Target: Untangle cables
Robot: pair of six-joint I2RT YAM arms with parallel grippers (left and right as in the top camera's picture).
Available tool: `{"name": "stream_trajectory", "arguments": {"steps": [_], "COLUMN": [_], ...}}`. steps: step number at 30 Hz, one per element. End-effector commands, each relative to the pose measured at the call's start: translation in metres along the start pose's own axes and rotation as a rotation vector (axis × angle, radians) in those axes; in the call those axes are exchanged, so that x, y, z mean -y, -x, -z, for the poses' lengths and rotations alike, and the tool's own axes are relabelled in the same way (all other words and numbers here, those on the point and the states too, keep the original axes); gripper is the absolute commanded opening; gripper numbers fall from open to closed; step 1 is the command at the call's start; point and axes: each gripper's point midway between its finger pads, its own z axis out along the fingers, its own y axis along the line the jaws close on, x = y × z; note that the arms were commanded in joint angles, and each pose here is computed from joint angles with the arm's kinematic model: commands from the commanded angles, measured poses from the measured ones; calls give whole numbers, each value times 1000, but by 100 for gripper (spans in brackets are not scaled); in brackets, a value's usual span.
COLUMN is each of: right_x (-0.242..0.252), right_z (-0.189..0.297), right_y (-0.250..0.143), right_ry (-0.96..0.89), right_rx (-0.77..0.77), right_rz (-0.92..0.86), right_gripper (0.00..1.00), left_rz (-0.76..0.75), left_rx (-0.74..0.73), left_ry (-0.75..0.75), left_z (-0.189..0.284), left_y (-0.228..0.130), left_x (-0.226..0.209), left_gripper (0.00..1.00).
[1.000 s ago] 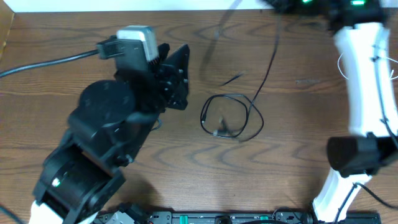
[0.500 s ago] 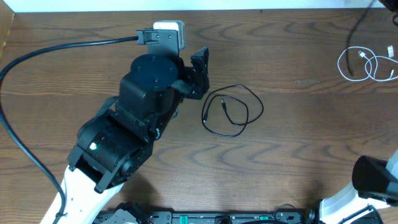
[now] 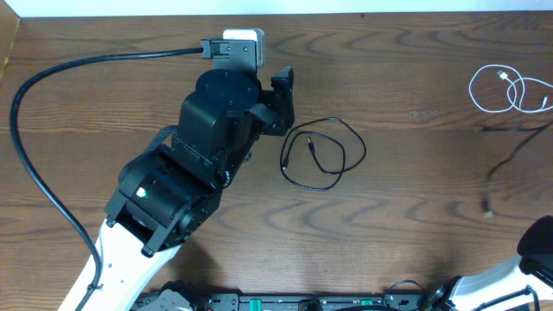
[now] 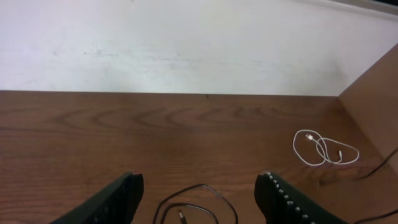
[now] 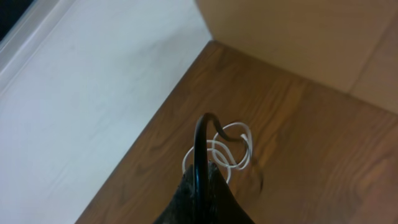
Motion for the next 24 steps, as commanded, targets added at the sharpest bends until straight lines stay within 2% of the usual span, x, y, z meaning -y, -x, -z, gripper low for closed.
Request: {"name": "stream_trajectory", "arguments": {"steps": [1, 5, 7, 12, 13, 15, 16, 17, 21, 24], "right_x": [11, 20, 25, 44, 47, 53, 55, 56, 49, 29], "right_z": [-1, -30, -64, -141, -150, -178, -181, -182, -167, -145], "right_y": [9, 12, 11, -25, -32, -65, -73, -86, -96, -101], "right_ry": [-26, -63, -79, -127, -135, -144, -145, -142, -97, 14], "right_rx": [26, 27, 16, -108, -130, -240, -272, -323, -389, -444], "right_rz": [3, 13, 13, 12, 12, 9, 6, -2, -22, -19], "right_gripper": [1, 1, 1, 2, 9, 86, 98, 99, 99, 99], "left_rz": [0, -1, -1, -1, -1, -2, -3, -3, -6, -12], "left_rx": [6, 5, 5, 4, 3, -2, -3, -6, -15, -34], "left_ry": [17, 18, 18, 18, 19, 20, 21, 22, 26, 26], "left_z": [-2, -3, -3, -4, -4, -7, -7, -9, -11, -13], "left_y": [2, 2, 2, 2, 2, 0, 0, -1, -3, -8], "left_x": [-3, -3, -3, -3, -3, -2, -2, -2, -3, -3], "left_gripper": [63, 63, 63, 63, 63, 63, 63, 63, 63, 63]}}
